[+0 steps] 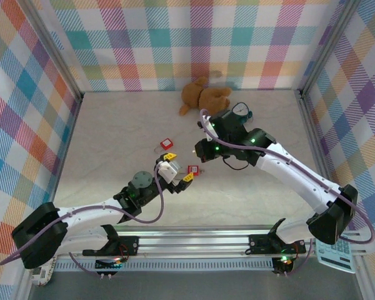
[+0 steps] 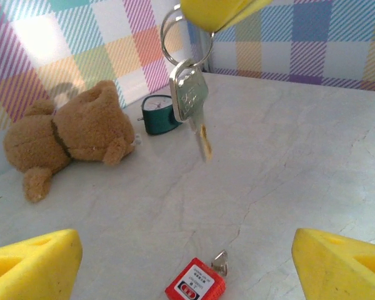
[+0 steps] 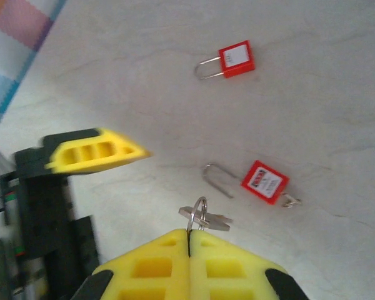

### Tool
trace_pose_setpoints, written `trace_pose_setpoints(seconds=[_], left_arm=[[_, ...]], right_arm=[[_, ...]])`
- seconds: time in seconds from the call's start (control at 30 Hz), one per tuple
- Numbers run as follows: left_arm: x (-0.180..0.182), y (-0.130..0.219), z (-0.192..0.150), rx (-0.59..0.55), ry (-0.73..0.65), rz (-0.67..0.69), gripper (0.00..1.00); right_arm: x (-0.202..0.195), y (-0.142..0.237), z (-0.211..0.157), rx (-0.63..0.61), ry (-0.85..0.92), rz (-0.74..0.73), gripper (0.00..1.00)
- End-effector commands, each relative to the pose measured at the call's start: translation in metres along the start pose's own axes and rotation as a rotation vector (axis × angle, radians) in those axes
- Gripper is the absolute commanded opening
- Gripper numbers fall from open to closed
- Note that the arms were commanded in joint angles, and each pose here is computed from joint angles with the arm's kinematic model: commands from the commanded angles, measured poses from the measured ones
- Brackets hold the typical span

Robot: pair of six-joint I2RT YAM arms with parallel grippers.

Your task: Unlock with the key

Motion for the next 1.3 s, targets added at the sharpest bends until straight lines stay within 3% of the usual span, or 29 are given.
trace_pose_setpoints(seconds=[0.0, 0.27, 0.53, 0.97, 1.27], left_arm=[[0.005, -0.008, 0.036, -0.154, 0.006, -0.027, 0.84], [0.009, -0.015, 0.045, -0.201, 0.045, -0.032, 0.73], [0.013, -0.015, 0.048, -0.213, 0.065, -0.027, 0.51], [0.014, -0.010, 0.048, -0.192, 0.049, -0.043, 0.16], [0.012, -0.008, 0.048, -0.166, 0.032, -0.072, 0.07]], right_arm=[[0.025, 0.019, 0.001, -0.011, -0.027, 0.117, 0.00], [0.042, 0.018, -0.007, 0.001, -0.048, 0.232, 0.00], [0.045, 0.015, -0.007, -0.005, -0.060, 0.254, 0.00], [0.033, 0.010, -0.007, -0.052, -0.075, 0.185, 0.00], [0.016, 0.010, -0.005, -0.109, -0.078, 0.080, 0.00]])
Point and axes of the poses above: each hand's point on the last joint's axis, 136 mm out from that joint toward the fingers, its own y axis back along the fingers, its own x axis along the line the jaws close on, z = x × y, the point moved 5 cm from there along y, back along the fingers, and after that the axes turned 8 degrees about -y, right-handed, at the moved point
